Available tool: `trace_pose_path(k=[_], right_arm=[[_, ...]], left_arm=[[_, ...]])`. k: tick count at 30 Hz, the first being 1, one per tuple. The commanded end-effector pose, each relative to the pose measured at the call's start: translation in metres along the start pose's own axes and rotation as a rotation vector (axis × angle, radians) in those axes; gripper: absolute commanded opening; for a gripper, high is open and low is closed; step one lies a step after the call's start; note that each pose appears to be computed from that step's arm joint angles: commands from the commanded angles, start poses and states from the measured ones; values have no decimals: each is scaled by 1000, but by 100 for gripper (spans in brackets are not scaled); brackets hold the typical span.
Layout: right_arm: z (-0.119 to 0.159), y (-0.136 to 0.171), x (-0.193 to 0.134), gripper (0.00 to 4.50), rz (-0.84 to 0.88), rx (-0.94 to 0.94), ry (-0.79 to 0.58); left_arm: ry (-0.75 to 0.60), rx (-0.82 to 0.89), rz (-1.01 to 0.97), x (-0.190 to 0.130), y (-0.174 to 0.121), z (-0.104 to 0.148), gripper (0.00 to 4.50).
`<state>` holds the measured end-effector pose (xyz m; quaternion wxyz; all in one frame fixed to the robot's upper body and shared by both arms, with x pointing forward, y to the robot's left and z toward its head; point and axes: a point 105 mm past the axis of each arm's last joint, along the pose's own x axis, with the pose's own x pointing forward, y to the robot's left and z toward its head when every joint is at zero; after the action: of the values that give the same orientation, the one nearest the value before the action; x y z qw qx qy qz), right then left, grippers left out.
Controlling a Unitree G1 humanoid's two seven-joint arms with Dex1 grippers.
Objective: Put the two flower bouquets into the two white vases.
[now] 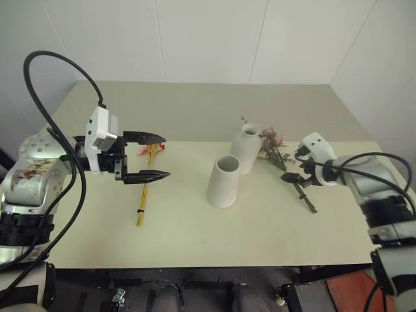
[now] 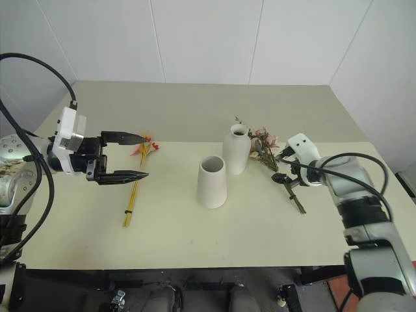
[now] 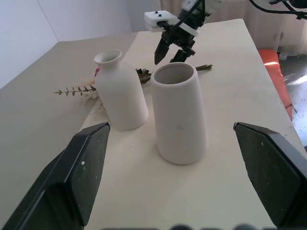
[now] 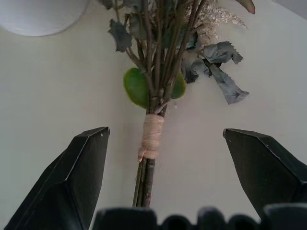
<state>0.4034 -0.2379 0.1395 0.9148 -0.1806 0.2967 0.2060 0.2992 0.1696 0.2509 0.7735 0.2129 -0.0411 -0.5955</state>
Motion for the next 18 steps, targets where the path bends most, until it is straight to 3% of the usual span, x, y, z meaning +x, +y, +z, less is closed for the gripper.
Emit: trace_pose_path(k=[1, 12, 15, 18], right_arm=[[7, -11, 4, 385, -27, -7, 4], [12, -14, 16, 19, -41, -10, 48], [28, -29, 13, 19, -188, -7, -33], [83, -51, -5, 19, -467, -3, -391]], left_arm=[[-3, 37, 5, -2, -3, 9, 450], [5, 20, 33, -6, -7, 7, 450], [4, 18, 35, -6, -8, 6, 450], [6, 16, 37, -7, -7, 6, 450]])
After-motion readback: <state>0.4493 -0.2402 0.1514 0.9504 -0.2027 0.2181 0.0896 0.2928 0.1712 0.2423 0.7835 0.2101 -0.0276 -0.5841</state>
